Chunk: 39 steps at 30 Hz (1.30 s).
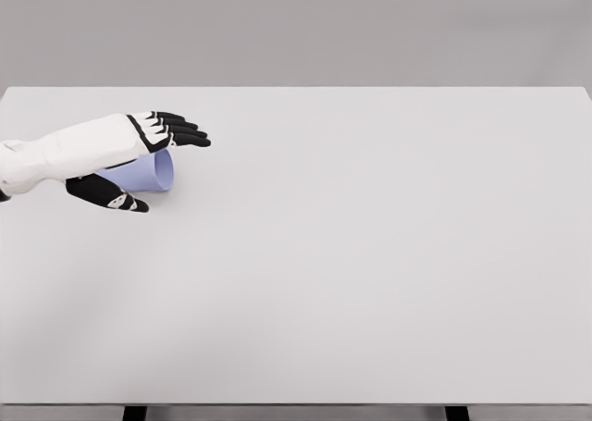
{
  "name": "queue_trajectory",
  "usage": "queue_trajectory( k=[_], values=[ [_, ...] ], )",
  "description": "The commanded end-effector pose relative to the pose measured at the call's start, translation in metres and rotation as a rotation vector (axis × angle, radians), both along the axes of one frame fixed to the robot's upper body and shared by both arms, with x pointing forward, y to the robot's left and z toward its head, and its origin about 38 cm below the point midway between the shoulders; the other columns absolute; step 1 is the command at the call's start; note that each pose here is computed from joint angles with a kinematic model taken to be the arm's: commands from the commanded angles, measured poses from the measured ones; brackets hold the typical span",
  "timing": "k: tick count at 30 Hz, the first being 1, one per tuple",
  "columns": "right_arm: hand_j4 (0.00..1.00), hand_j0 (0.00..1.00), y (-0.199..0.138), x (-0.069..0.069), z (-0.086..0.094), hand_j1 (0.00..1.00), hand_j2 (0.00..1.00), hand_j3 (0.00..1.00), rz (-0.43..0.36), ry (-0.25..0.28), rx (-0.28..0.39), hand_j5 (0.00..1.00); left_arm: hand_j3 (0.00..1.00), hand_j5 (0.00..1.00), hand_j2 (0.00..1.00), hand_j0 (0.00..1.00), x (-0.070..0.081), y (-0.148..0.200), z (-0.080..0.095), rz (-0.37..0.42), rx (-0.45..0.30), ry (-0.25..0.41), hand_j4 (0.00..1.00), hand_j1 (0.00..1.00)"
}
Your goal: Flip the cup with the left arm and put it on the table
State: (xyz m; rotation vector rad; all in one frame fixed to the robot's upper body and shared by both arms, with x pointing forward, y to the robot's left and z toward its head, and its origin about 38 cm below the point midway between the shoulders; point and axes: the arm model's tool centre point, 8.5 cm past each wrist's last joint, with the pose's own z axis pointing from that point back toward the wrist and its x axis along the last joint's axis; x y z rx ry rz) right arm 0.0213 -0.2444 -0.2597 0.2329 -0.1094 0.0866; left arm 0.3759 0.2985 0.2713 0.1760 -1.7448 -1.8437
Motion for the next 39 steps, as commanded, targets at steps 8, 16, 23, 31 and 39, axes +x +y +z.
queue_trajectory(
  k=[8, 16, 23, 31, 39],
  values=[
    [1.00, 1.00, 0.000, -0.002, 0.000, 1.00, 1.00, 1.00, -0.001, 0.003, 0.000, 1.00, 1.00, 1.00, 1.00, 1.00, 0.007, 0.010, 0.012, 0.033, -0.015, -0.022, 1.00, 1.00],
    [1.00, 1.00, 0.000, -0.001, 0.000, 1.00, 1.00, 1.00, -0.001, 0.002, 0.000, 1.00, 1.00, 1.00, 1.00, 1.00, 0.005, 0.032, 0.026, 0.009, 0.260, 0.006, 1.00, 1.00],
    [1.00, 1.00, 0.000, -0.002, 0.000, 1.00, 1.00, 1.00, -0.001, 0.003, 0.000, 1.00, 1.00, 1.00, 1.00, 1.00, 0.007, 0.046, 0.017, 0.055, 0.101, 0.170, 1.00, 1.00],
    [1.00, 1.00, 0.000, -0.002, 0.000, 1.00, 1.00, 1.00, -0.001, 0.003, 0.000, 1.00, 1.00, 1.00, 1.00, 1.00, 0.033, 0.056, -0.009, 0.669, -0.169, 0.262, 1.00, 1.00],
    [1.00, 1.00, 0.000, -0.001, 0.000, 1.00, 1.00, 1.00, -0.001, 0.002, 0.000, 1.00, 0.97, 0.97, 0.97, 0.97, 0.030, 0.054, -0.033, 0.673, 0.055, 0.345, 0.97, 0.97]
  ],
)
